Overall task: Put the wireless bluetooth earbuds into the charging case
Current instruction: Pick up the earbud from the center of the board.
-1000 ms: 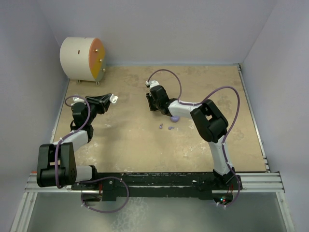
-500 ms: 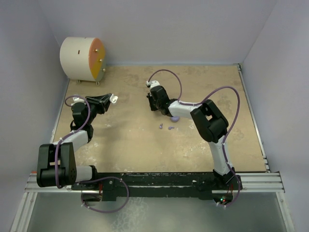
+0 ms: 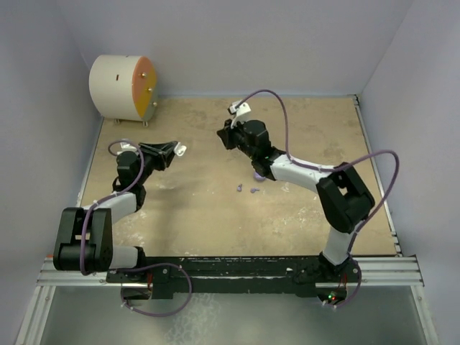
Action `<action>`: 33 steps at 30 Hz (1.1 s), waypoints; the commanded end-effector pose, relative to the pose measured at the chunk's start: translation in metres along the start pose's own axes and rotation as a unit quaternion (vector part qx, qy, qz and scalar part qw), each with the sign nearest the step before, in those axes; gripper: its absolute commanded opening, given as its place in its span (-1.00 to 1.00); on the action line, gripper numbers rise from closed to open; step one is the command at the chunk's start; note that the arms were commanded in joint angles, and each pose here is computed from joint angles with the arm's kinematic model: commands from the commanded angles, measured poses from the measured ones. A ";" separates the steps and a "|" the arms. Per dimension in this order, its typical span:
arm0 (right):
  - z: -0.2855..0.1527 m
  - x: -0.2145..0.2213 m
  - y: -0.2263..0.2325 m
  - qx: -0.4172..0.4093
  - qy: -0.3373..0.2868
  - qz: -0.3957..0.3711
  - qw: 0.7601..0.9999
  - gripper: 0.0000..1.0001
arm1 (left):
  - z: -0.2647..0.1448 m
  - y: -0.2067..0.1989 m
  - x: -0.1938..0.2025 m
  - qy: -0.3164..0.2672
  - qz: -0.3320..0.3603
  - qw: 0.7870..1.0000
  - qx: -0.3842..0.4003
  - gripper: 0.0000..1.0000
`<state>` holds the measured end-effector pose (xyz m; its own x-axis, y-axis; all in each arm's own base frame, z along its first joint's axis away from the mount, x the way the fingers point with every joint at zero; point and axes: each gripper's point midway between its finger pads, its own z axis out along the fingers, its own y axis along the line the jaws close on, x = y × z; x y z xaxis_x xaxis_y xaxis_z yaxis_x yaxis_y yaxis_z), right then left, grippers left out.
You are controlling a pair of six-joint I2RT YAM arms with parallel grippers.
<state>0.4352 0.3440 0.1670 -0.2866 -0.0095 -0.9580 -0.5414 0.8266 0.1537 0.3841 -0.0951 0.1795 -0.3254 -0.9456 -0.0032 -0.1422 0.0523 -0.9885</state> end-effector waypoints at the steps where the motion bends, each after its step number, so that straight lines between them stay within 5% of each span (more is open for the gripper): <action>1: -0.035 -0.093 0.023 -0.061 -0.168 -0.020 0.984 -1.00 | 0.013 -0.027 0.018 0.016 0.009 0.999 0.047 -1.00; 9: -0.100 -0.132 0.043 -0.131 -0.330 -0.048 0.934 -1.00 | 0.026 -0.048 0.041 0.050 -0.022 0.995 0.088 -1.00; 17: -0.107 -0.125 0.053 -0.171 -0.381 -0.064 0.906 -1.00 | 0.034 -0.063 0.058 0.067 -0.026 0.992 0.099 -1.00; 27: -0.149 -0.122 0.057 -0.215 -0.525 -0.069 0.821 -1.00 | 0.039 -0.072 0.079 0.092 -0.053 0.988 0.115 -1.00; 33: -0.159 -0.123 0.053 -0.221 -0.548 -0.062 0.804 -1.00 | 0.041 -0.068 0.088 0.101 -0.054 0.987 0.109 -1.00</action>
<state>0.3831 0.3472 0.1523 0.0231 0.2328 -0.9723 -0.7921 0.5976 0.1243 0.3978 -0.1906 0.2065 -0.4917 -0.8613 0.1278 -0.0908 -0.0953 -0.9913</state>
